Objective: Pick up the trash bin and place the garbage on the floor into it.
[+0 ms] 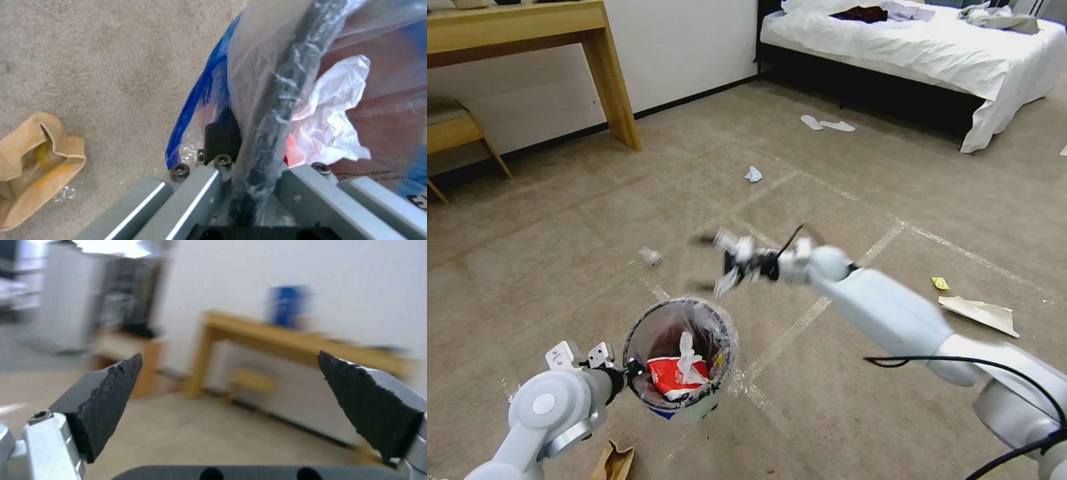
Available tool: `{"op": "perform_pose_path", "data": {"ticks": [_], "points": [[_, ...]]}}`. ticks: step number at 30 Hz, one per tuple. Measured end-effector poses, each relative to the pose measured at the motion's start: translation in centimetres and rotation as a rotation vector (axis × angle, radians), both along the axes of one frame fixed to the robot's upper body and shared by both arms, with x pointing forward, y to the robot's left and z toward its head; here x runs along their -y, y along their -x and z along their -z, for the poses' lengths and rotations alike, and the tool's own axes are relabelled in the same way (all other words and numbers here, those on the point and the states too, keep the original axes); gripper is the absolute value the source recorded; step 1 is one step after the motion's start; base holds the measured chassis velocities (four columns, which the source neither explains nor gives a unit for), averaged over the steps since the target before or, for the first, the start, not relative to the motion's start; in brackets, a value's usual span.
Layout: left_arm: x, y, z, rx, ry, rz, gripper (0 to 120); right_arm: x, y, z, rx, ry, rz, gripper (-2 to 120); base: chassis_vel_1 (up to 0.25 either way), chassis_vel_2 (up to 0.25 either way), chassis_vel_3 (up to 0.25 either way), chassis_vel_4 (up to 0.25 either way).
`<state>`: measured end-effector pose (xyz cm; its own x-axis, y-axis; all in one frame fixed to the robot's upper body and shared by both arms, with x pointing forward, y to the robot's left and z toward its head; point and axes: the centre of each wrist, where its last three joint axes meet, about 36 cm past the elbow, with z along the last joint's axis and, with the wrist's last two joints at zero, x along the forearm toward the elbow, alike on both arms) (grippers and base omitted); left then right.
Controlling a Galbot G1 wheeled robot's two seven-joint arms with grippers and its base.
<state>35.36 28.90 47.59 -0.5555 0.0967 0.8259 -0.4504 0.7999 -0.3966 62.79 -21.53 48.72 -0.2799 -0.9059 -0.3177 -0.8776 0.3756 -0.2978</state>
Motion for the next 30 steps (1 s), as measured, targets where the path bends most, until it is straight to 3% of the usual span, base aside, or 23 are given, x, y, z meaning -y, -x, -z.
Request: {"op": "perform_pose_path", "data": {"ticks": [2,3,6,13,14,15,17,18,20,24,25,30], "points": [[-0.3,0.1,-0.1,-0.001,-0.004,-0.005,0,3.2,1.5,-0.5,-0.027,-0.094,0.182,100,0.000,0.000,0.000,0.000],[-0.3,0.1,-0.1,-0.001,-0.004,-0.005,0,3.2,1.5,-0.5,-0.027,-0.094,0.182,100,0.000,0.000,0.000,0.000],[-0.5,0.4,-0.2,-0.003,-0.014,-0.009,0,7.3,3.7,0.2,-0.061,-0.181,0.483,100,0.000,0.000,0.000,0.000],[-0.8,0.5,-0.9,0.014,0.000,-0.017,0,11.9,7.3,1.2,-0.052,-0.242,0.745,100,0.000,0.000,0.000,0.000],[-0.7,0.6,-1.1,0.016,0.003,-0.014,0,12.8,9.0,2.0,-0.040,-0.234,0.824,100,0.000,0.000,0.000,0.000],[-0.7,0.6,-1.1,0.016,0.003,-0.014,0,12.8,9.0,2.0,-0.040,-0.234,0.824,100,0.000,0.000,0.000,0.000],[-0.7,0.9,-1.2,0.007,-0.004,-0.011,0,15.2,14.3,4.2,-0.006,-0.204,1.012,100,0.000,0.000,0.000,0.000],[-0.7,0.9,-1.2,0.007,-0.004,-0.011,0,15.2,14.3,4.2,-0.006,-0.204,1.012,100,0.000,0.000,0.000,0.000],[-0.9,1.1,-1.4,0.008,-0.011,-0.011,0,16.6,18.3,5.7,-0.003,-0.208,1.088,100,0.000,0.000,0.000,0.000],[-1.0,1.4,-1.5,0.008,-0.025,-0.011,0,17.5,21.5,7.2,-0.008,-0.213,1.129,100,0.000,0.000,0.000,0.000],[-1.0,1.4,-1.6,0.012,-0.028,-0.011,0,17.8,23.7,8.4,-0.010,-0.219,1.151,100,0.000,0.000,0.000,0.000],[-0.7,1.7,-1.7,0.017,-0.029,-0.013,0,17.8,27.6,9.7,0.002,-0.227,1.193,100,0.000,0.000,0.000,0.000]]}}
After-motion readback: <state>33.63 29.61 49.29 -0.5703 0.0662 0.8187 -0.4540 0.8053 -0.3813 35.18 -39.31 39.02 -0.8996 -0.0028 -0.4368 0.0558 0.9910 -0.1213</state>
